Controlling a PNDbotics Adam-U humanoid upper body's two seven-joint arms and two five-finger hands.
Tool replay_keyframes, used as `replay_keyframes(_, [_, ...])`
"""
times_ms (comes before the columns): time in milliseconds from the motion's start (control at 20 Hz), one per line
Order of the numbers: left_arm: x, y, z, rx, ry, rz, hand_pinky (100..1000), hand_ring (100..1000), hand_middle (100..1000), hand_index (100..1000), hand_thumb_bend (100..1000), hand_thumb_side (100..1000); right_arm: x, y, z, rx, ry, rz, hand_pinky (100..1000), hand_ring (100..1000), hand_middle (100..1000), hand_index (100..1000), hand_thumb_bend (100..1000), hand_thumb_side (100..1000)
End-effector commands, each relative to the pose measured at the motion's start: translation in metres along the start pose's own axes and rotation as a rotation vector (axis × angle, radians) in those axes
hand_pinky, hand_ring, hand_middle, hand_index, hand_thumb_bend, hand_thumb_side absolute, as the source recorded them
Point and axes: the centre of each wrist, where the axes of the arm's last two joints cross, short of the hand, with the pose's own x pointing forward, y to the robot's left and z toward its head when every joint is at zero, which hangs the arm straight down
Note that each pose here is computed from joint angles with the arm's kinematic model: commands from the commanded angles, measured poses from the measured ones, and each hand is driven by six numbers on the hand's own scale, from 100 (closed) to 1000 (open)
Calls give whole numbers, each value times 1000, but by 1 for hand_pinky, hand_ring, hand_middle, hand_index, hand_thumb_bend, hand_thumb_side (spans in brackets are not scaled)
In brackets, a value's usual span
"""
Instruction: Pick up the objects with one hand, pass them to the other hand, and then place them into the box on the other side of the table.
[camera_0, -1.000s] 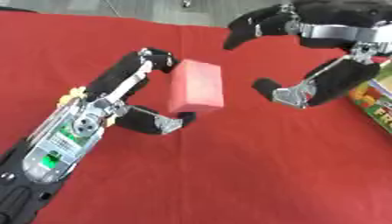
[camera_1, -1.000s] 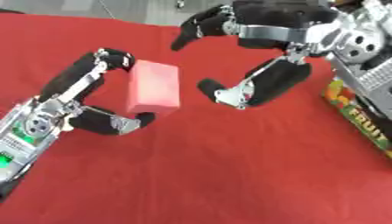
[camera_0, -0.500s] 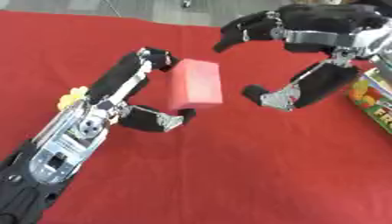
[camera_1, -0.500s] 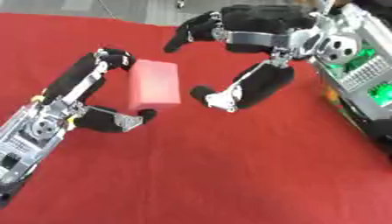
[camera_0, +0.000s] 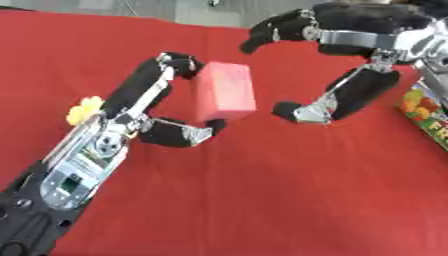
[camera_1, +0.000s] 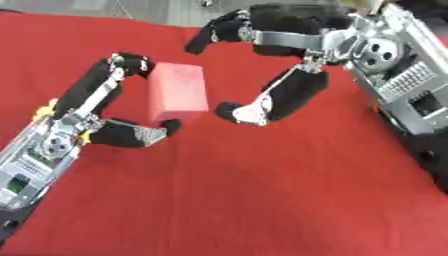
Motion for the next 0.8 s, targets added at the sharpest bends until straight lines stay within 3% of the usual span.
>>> replay_keyframes(50, [4,6,-3,27,-9,-6,685,591,478,543,100,213,-1,-6,2,-20,20,12,984,1000,853,942,301,390])
replay_keyframes(800, [4,0,-7,43,11,-2,679,585,470,540,100,204,-11,5,-10,-38,43,-2,993,1000,864,960,301,328])
